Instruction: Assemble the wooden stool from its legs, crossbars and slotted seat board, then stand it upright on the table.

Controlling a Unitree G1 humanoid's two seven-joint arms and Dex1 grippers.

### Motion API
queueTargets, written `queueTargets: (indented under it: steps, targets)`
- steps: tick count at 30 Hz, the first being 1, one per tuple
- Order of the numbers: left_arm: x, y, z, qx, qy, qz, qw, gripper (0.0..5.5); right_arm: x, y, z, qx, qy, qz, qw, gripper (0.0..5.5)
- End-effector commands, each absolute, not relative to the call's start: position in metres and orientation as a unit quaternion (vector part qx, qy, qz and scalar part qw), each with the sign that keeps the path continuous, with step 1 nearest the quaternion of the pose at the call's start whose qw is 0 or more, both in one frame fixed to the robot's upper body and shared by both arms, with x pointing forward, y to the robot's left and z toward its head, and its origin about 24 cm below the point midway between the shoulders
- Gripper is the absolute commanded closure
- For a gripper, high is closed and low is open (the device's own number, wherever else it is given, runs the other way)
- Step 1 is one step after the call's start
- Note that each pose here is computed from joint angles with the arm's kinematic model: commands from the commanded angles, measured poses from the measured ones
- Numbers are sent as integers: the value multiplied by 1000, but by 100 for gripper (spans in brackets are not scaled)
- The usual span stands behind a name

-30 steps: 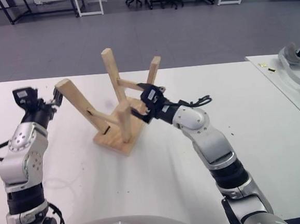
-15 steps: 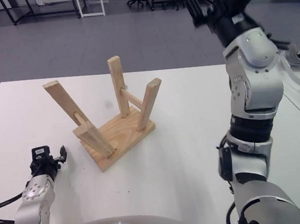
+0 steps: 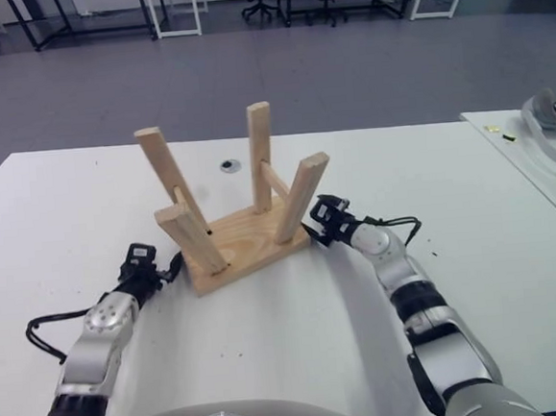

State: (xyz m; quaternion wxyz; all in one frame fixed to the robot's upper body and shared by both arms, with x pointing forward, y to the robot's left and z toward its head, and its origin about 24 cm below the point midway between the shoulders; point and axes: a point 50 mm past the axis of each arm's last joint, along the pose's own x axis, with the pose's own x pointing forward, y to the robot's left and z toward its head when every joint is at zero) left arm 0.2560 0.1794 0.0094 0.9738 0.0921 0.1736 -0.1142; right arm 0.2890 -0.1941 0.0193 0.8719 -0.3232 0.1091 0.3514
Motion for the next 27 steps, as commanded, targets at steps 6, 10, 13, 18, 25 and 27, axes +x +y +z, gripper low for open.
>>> queueTargets:
  steps: [6, 10, 13, 18, 25, 27]
  targets:
    - [239, 195, 3, 101, 173, -139, 970, 156, 236, -205, 11, -305, 153, 324, 882, 148]
    - [203, 215, 10, 125, 177, -101, 971, 156, 206, -208, 14, -262, 162, 275, 911, 148]
    - [188, 201, 7, 94, 197, -107, 970, 156, 195, -203, 10, -252, 185, 273, 910, 148]
    - [178, 172, 0, 56, 227, -131, 963, 156, 203, -188, 16, -236, 173, 278, 915, 148]
    - [187, 146, 55, -17, 142, -215, 966, 156, 201, -172, 62, -184, 92, 351, 913, 148]
    - [195, 156, 85, 0, 98, -242, 965, 156, 195, -171, 87, -159, 73, 403, 898, 148]
